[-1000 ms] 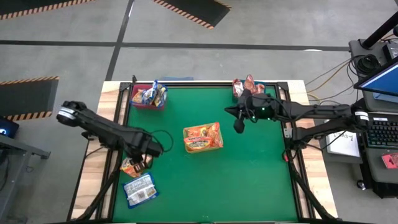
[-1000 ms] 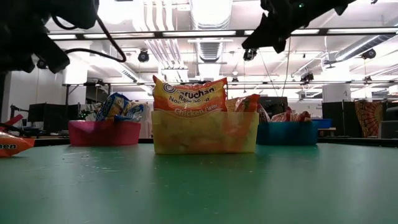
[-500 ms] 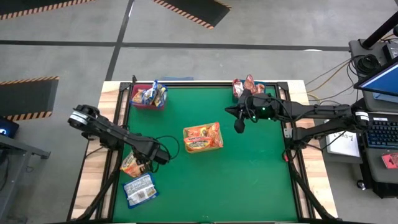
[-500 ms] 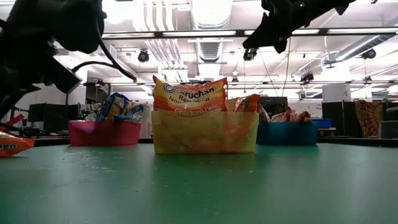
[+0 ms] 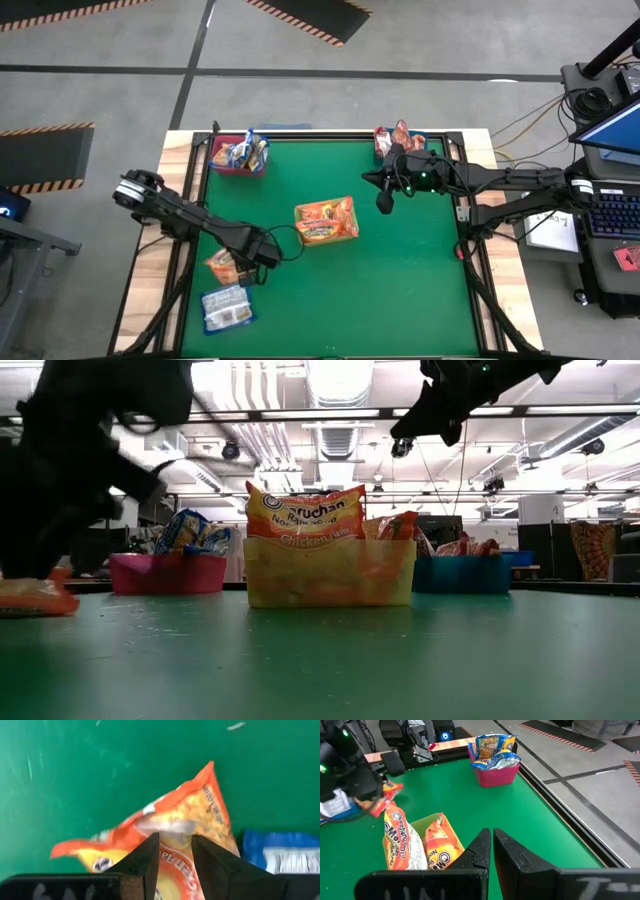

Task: Sort Maruchan noodles
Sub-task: Put the orange noodle pack into the yellow bin

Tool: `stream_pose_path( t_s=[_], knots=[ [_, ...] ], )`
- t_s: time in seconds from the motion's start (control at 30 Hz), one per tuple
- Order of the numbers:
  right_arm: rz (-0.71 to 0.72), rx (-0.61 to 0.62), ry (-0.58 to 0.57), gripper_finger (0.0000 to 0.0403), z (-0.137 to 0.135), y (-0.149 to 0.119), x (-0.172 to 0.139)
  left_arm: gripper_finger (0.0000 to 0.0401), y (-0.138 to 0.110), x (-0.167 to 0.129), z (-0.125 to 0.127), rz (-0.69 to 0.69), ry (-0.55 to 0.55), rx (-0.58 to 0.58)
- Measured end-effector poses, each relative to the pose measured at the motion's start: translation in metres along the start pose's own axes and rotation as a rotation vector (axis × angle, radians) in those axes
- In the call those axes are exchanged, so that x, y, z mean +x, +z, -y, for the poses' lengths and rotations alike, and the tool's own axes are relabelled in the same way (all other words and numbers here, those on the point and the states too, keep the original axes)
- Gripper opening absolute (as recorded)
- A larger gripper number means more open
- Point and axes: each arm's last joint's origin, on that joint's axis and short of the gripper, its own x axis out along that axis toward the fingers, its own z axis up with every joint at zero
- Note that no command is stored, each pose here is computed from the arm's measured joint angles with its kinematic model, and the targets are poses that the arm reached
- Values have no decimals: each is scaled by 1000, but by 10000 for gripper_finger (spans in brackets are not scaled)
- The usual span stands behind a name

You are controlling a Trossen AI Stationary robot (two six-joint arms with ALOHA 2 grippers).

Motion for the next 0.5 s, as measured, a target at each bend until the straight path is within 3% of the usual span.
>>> stream_pose_path(
  t_s=[0.27,0.5],
  knots=[
    [-2,0,0,9,0,0,0,100,-22,-41,6,129,-84,162],
    [-13,14,-1,9,0,-2,1,100,-55,-38,-3,108,-19,71]
  ],
)
